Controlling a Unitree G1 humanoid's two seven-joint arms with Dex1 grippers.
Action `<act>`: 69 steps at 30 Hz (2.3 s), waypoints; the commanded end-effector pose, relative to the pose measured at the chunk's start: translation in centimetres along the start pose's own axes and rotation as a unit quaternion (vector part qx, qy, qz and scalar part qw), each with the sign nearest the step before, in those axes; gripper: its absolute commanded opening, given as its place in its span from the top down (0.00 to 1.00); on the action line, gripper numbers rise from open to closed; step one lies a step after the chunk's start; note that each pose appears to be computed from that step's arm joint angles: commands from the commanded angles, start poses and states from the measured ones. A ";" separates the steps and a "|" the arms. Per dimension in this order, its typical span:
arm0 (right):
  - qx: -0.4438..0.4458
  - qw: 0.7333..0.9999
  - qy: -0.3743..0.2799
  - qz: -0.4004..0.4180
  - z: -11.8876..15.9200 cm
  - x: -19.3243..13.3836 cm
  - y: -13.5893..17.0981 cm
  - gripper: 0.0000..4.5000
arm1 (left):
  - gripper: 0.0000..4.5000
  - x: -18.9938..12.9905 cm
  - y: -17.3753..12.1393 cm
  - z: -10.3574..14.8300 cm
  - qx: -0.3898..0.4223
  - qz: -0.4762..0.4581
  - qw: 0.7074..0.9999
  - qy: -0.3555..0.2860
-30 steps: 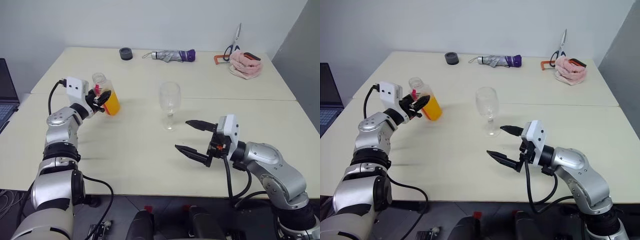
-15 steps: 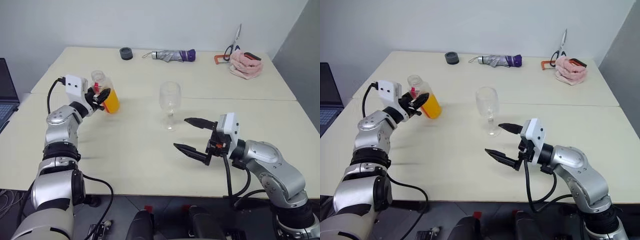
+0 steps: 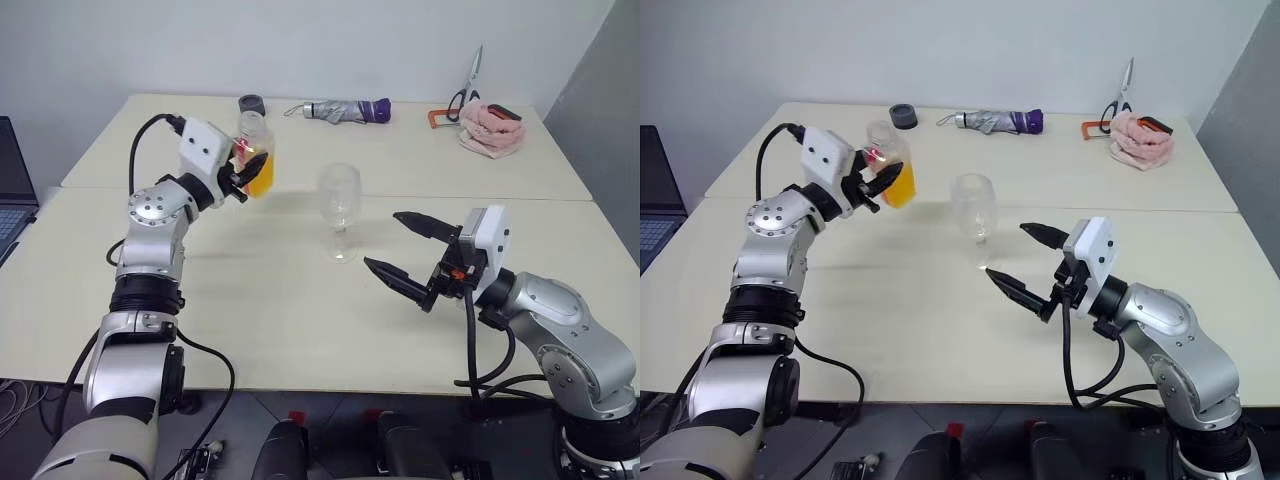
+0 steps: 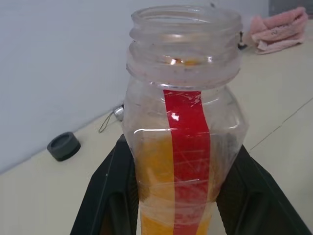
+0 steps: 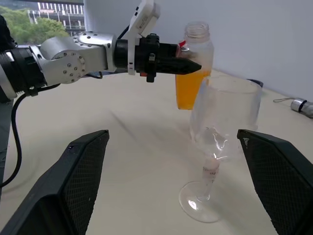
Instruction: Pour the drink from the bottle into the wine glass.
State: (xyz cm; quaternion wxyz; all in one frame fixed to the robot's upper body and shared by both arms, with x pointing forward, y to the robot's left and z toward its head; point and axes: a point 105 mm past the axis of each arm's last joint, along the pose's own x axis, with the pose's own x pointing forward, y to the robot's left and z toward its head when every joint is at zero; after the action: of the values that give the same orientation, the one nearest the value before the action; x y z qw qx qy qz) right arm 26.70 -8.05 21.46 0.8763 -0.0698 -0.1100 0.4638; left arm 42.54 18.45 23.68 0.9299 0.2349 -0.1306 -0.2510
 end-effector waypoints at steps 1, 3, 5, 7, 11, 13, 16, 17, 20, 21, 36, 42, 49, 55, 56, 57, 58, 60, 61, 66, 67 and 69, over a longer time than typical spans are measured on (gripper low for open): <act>-0.021 0.999 -0.025 -0.023 1.5 0.4 -0.3 0.00 | 0.63 1.3 0.1 5.0 0.076 -0.004 0.994 -0.073; -0.025 0.999 -0.025 -0.039 1.3 0.6 -0.6 0.00 | 0.63 1.8 -0.6 5.6 0.104 -0.019 0.991 -0.082; -0.033 0.997 -0.027 -0.056 1.2 0.8 -0.9 0.00 | 0.63 2.3 -1.1 6.2 0.137 -0.029 0.986 -0.090; -0.048 0.995 -0.036 -0.083 1.3 1.0 -1.5 0.00 | 0.63 2.7 -2.0 6.9 0.175 -0.043 0.978 -0.104; -0.049 0.993 -0.044 -0.093 1.1 1.3 -1.8 0.00 | 0.63 3.2 -3.7 7.2 0.234 -0.071 0.962 -0.120; -0.043 0.995 -0.040 -0.075 0.8 1.4 -1.4 0.00 | 0.63 3.4 -3.9 7.3 0.245 -0.069 0.959 -0.125; -0.038 0.997 -0.038 -0.061 0.7 1.2 -1.1 0.00 | 0.63 3.6 -4.1 7.3 0.275 -0.072 0.950 -0.127; -0.037 0.997 -0.035 -0.058 0.6 1.1 -1.0 0.00 | 0.63 3.7 -4.2 7.3 0.285 -0.075 0.947 -0.129; -0.032 0.998 -0.025 -0.047 0.1 0.8 -0.7 0.00 | 0.63 3.8 -4.4 7.4 0.309 -0.075 0.939 -0.132; -0.029 0.998 -0.023 -0.045 0.0 0.7 -0.7 0.00 | 0.63 3.9 -4.4 7.4 0.316 -0.075 0.936 -0.133; -0.036 0.999 -0.008 -0.036 1.0 -2.0 -2.4 0.00 | 0.63 3.8 -4.2 7.9 0.409 -0.067 0.898 -0.149; -0.046 0.998 -0.002 -0.037 1.4 -2.3 -2.8 0.00 | 0.63 3.8 -4.5 7.8 0.444 -0.075 0.880 -0.150; -0.048 0.998 -0.002 -0.040 1.6 -2.3 -3.0 0.00 | 0.63 3.8 -4.3 7.9 0.470 -0.068 0.867 -0.152; -0.047 0.998 -0.004 -0.037 1.7 -2.2 -2.8 0.00 | 0.63 3.8 -4.0 8.1 0.482 -0.060 0.861 -0.153; -0.046 0.998 -0.004 -0.037 1.7 -2.2 -2.7 0.00 | 0.63 3.8 -3.9 8.1 0.483 -0.059 0.860 -0.153; -0.046 0.998 -0.004 -0.036 1.7 -2.2 -2.7 0.00 | 0.63 3.8 -3.9 8.2 0.485 -0.057 0.859 -0.154; -0.046 0.998 -0.004 -0.035 1.6 -2.2 -2.7 0.00 | 0.63 3.8 -3.8 8.3 0.487 -0.056 0.858 -0.154; -0.044 0.998 -0.004 -0.033 1.6 -2.1 -2.6 0.00 | 0.63 3.8 -3.7 8.4 0.493 -0.052 0.854 -0.155; -0.044 0.999 -0.004 -0.032 1.6 -2.1 -2.5 0.00 | 0.63 3.8 -3.6 8.5 0.497 -0.049 0.852 -0.155; -0.039 0.999 -0.005 -0.019 1.7 -2.0 -2.1 0.00 | 0.63 3.8 -3.3 8.7 0.510 -0.046 0.845 -0.155; -0.039 0.999 -0.005 -0.017 1.7 -2.0 -2.0 0.00 | 0.63 3.8 -3.3 8.7 0.512 -0.045 0.844 -0.155; -0.038 0.999 -0.006 -0.014 1.7 -1.9 -1.8 0.00 | 0.63 3.8 -3.2 8.7 0.518 -0.045 0.840 -0.154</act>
State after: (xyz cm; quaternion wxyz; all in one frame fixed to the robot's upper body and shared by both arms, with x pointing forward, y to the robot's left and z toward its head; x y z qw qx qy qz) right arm 27.59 -11.29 22.07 0.8915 -0.0910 -0.1087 0.4303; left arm 41.86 10.97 27.08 0.6407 0.6460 -0.3323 -0.2484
